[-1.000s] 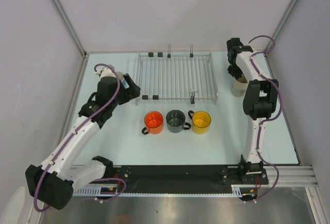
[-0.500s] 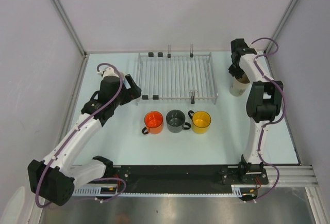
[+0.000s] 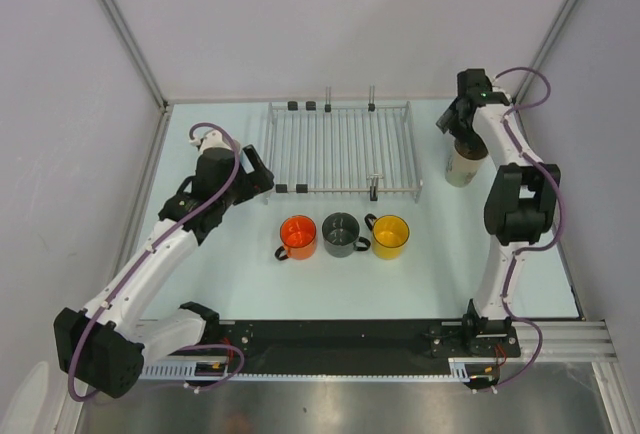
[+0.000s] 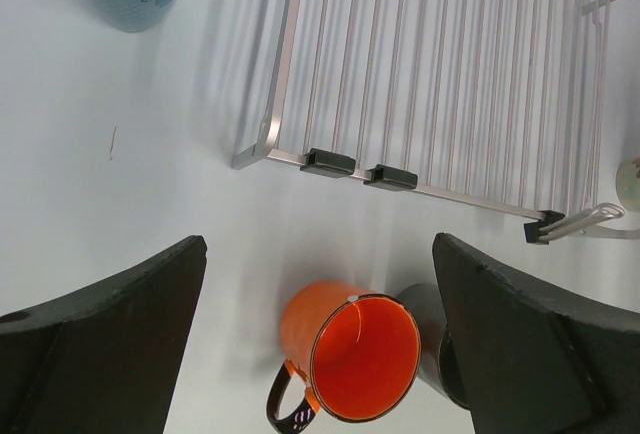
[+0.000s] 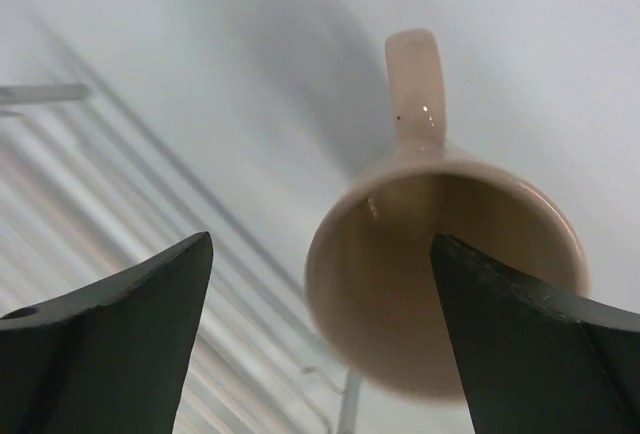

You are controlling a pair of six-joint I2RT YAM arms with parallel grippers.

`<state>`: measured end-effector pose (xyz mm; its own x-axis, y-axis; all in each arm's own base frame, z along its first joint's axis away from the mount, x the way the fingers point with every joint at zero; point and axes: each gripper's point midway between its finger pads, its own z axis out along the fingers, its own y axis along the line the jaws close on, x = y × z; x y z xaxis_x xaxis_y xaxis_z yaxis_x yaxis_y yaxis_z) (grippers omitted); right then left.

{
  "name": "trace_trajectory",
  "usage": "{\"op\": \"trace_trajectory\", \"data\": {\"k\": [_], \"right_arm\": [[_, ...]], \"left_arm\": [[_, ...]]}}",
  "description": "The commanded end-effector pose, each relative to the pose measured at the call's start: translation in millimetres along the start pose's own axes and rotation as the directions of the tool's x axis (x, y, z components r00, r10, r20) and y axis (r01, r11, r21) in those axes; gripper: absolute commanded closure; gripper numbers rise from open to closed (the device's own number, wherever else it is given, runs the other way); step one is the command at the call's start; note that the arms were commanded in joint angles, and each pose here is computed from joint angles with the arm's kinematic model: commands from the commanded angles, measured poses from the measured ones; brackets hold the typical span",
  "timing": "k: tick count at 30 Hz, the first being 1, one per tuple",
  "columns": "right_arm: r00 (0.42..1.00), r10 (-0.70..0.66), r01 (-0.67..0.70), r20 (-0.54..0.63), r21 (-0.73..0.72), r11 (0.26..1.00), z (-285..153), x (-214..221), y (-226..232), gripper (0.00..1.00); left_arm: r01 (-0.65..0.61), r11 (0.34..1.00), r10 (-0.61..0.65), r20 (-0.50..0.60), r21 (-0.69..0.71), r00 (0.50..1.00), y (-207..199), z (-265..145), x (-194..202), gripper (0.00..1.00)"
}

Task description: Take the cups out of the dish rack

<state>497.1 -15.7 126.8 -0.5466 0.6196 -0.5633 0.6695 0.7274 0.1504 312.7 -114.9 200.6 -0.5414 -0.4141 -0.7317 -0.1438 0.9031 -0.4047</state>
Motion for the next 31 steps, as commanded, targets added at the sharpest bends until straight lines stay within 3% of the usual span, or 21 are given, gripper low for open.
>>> {"op": "trace_trajectory", "data": {"k": [1,3,5,10,14,18,20,31], "right_arm": [[0.97,0.117,-0.069,0.212,-0.221,0.973,-103.0,-72.4,26.1,0.0],[0.954,0.134,-0.053,0.267,-0.29,0.956,-146.0,-78.0,30.6,0.0],[0.907,0.178,0.002,0.383,-0.424,0.905,-226.9,-79.5,37.0,0.0],[0.833,0.122,0.206,0.54,-0.506,0.838,-278.3,-4.2,25.8,0.0],[0.851,0.055,0.262,0.522,-0.513,0.817,-279.7,61.8,2.8,0.0],[0.831,-0.01,0.33,0.556,-0.48,0.813,-291.5,107.6,-18.6,0.0],[0.808,-0.058,0.357,0.586,-0.409,0.84,-283.7,117.1,-34.4,0.0],[0.759,-0.235,0.507,0.608,-0.324,0.799,-272.7,176.4,-57.1,0.0]], "left_arm": [[-0.022,1.0,0.022,0.046,-0.005,0.999,-1.4,-5.1,-11.9,0.0],[-0.026,1.0,0.026,0.059,-0.006,0.998,-2.1,-7.0,-15.8,0.0],[-0.042,0.999,0.042,0.069,0.0,0.997,-3.3,-10.4,-18.3,0.0],[-0.131,0.991,0.132,0.09,-0.015,0.987,-4.7,-19.0,-10.4,0.0],[-0.206,0.976,0.212,0.09,-0.07,0.973,-1.7,-27.1,-1.5,0.0],[-0.288,0.949,0.3,0.09,-0.125,0.95,-1.4,-37.5,6.6,0.0],[-0.303,0.946,0.314,0.085,-0.118,0.946,-0.4,-39.9,11.8,0.0],[-0.292,0.952,0.298,0.061,-0.097,0.953,12.8,-47.5,30.0,0.0]]}}
